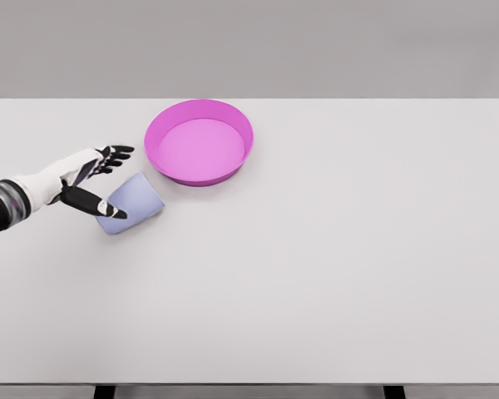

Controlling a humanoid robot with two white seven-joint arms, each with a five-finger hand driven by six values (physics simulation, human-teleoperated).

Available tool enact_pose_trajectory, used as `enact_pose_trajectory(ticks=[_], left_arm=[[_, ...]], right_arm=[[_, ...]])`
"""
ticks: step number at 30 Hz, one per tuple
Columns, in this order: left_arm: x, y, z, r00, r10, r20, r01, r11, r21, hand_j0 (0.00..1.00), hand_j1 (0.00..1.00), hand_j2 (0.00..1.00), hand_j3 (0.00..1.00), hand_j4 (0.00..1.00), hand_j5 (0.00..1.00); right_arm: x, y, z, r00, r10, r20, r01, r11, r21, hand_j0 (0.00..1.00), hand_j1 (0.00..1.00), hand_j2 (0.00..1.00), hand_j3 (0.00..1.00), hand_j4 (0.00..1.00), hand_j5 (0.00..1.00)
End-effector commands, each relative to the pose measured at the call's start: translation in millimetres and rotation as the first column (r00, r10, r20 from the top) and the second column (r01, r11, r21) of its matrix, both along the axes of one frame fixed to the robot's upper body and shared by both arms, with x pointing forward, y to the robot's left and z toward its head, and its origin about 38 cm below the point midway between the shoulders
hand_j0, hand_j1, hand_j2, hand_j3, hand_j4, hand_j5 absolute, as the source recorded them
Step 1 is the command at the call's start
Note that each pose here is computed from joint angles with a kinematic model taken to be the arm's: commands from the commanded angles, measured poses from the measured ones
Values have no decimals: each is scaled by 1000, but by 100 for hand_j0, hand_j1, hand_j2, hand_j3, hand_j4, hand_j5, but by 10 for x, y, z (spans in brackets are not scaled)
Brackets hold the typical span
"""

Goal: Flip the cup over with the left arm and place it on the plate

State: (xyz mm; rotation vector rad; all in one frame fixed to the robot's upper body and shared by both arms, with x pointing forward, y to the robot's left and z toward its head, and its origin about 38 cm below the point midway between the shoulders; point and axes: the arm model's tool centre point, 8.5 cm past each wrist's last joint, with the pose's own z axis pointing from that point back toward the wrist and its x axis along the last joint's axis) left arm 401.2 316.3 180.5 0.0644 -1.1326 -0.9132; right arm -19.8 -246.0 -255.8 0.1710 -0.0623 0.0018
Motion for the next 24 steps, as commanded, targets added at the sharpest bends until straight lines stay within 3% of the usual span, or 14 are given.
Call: enact_pose_trajectory(ticks=[1, 5, 24], left_arm=[[2, -9, 2, 1000, -3, 3, 3, 1000, -3, 100, 100, 100, 100, 100, 100], [-23, -83, -80, 1000, -12, -13, 11, 1000, -22, 100, 100, 100, 100, 100, 100], [-22, -91, -85, 1000, -11, -14, 11, 1000, -22, 100, 100, 100, 100, 100, 100]], right_arm=[[0, 0, 0, 1000, 0, 0, 0, 1000, 0, 100, 100, 100, 100, 100, 100], [0, 0, 0, 1000, 1, 0, -1, 1000, 0, 100, 100, 100, 100, 100, 100], [0, 0, 0, 1000, 0, 0, 0, 1000, 0, 100, 100, 100, 100, 100, 100]])
